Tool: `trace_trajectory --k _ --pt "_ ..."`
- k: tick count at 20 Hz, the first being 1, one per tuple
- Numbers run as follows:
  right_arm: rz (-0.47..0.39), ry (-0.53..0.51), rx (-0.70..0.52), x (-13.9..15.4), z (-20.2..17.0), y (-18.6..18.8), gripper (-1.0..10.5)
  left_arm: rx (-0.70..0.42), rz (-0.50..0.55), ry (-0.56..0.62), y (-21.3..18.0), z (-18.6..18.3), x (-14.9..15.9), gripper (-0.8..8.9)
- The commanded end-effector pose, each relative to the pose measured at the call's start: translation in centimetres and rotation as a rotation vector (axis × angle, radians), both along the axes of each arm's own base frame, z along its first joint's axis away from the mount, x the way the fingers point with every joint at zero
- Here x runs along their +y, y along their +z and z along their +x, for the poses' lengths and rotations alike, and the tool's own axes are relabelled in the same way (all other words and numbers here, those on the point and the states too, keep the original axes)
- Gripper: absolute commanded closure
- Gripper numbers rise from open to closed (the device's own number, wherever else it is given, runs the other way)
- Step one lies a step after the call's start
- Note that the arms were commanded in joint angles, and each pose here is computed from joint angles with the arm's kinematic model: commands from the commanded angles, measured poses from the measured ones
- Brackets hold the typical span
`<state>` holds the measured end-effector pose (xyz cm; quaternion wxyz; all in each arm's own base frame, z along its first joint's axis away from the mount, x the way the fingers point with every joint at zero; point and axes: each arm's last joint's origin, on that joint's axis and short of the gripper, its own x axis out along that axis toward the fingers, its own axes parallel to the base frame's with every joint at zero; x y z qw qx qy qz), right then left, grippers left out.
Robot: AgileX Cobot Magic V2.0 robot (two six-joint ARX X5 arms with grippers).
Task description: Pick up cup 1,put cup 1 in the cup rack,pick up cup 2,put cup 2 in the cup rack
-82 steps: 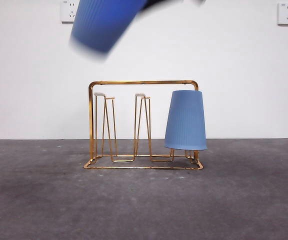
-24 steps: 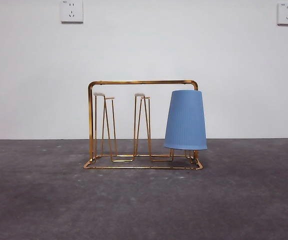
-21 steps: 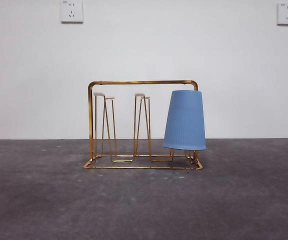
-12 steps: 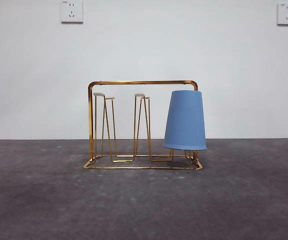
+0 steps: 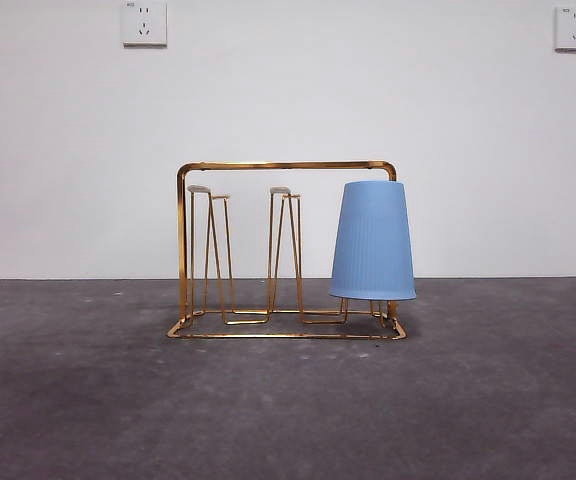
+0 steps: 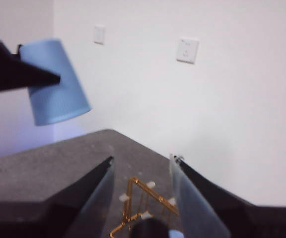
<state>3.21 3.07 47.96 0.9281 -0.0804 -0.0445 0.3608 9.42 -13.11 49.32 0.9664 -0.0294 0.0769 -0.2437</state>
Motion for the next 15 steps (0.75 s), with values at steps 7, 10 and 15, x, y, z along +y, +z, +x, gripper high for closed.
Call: trace_trajectory --k 7,10,15 --pt "-0.037 -0.006 0.059 -0.1 -0.1 -0.7 7.6 0.029 0.118 0.09 -6.8 1.9 -3.6 8.2" --pt "-0.075 -0.007 0.109 -0.1 -0.1 -1.3 7.6 0.036 0.129 0.126 -9.2 3.1 -4.0 8.21" --pt "-0.126 -0.01 0.194 -0.2 -0.2 -2.2 7.6 0.078 0.13 0.142 -11.5 5.7 -3.2 8.21"
